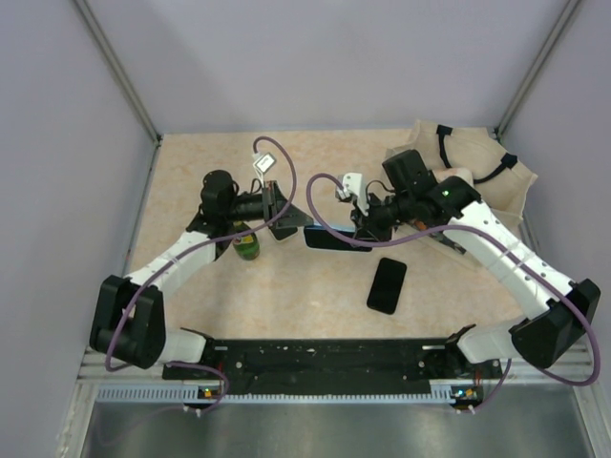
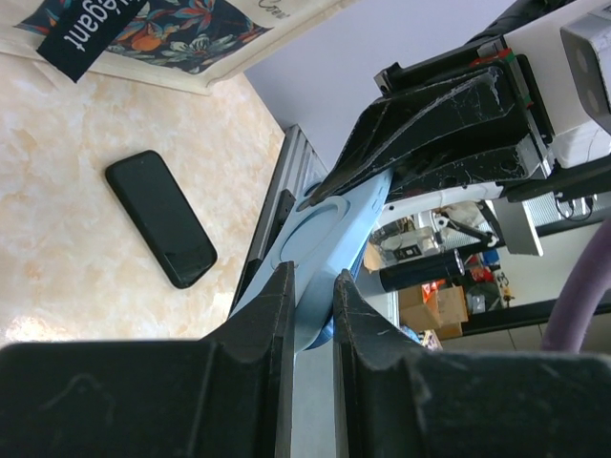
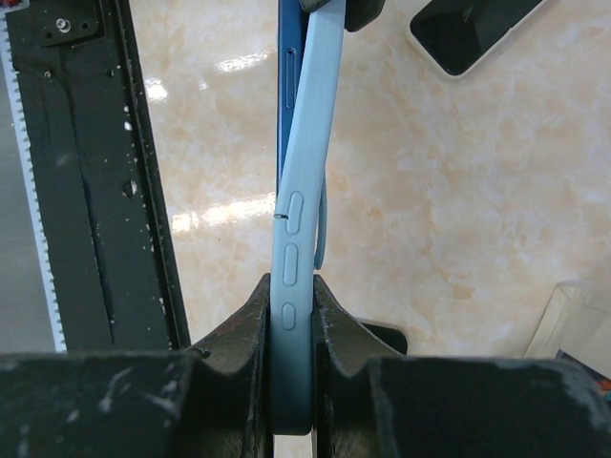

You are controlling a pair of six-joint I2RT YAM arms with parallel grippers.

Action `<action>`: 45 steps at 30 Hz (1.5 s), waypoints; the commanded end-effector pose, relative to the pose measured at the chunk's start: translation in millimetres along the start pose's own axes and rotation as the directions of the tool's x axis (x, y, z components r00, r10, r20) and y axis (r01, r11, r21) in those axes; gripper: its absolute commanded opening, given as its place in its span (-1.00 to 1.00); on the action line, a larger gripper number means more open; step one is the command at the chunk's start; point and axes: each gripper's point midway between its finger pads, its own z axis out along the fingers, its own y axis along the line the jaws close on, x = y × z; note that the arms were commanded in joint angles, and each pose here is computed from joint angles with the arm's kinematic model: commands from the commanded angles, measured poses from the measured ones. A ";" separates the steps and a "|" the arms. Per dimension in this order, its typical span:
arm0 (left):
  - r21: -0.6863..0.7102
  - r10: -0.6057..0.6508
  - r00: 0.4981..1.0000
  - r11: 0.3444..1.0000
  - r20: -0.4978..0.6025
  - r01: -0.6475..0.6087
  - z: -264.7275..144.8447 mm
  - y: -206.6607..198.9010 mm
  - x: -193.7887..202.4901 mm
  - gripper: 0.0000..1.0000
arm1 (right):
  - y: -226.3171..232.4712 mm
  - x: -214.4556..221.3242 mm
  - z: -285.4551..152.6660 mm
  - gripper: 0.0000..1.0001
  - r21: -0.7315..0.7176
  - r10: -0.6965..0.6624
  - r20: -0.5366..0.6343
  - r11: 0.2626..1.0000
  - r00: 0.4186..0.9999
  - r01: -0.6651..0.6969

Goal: Take the phone out of the phone case
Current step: Remove the phone case from the phone.

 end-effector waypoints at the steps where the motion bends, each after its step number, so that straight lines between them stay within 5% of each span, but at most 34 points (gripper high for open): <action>1: -0.032 -0.002 1.000 0.999 -0.001 0.002 19.3 12.4 3.1 -1.00 | 38.9 -105.6 -19.8 -1.00 -0.079 -0.266 0.369 0.946 0.891 0.315; 12: 0.032 0.252 0.962 0.968 -0.105 -0.250 15.4 -7.3 10.9 -0.99 | 40.3 -98.1 -25.9 -1.00 -0.085 -0.228 0.371 0.957 0.900 0.278; 15: 0.028 0.327 0.935 0.945 -0.136 -0.327 10.6 -11.2 11.0 -0.65 | 37.6 -94.9 -28.9 -1.00 -0.089 -0.206 0.372 0.963 0.905 0.255; 19: 0.054 0.406 0.900 0.914 -0.158 -0.402 2.9 -26.6 6.4 0.06 | 35.5 -85.6 -27.2 -1.00 -0.087 -0.192 0.359 0.967 0.914 0.238; 21: 0.061 0.432 0.886 0.902 -0.167 -0.428 -3.6 -34.1 1.3 0.75 | 34.1 -80.6 -26.6 -1.00 -0.085 -0.184 0.352 0.970 0.918 0.227; 23: 0.080 0.459 0.871 0.888 -0.172 -0.453 -8.9 -42.1 -2.5 0.98 | 32.5 -76.4 -26.2 -1.00 -0.082 -0.178 0.346 0.972 0.921 0.219; 38: 0.145 0.705 0.694 0.709 -0.144 -0.690 -31.8 -57.0 23.9 0.97 | 23.7 -90.3 -32.6 -1.00 -0.136 -0.039 0.440 0.985 0.897 0.110; 45: 0.118 0.697 0.709 0.717 -0.106 -0.687 -17.3 -55.5 15.1 0.37 | 18.4 -96.3 -31.9 -1.00 -0.180 0.027 0.476 0.981 0.879 0.068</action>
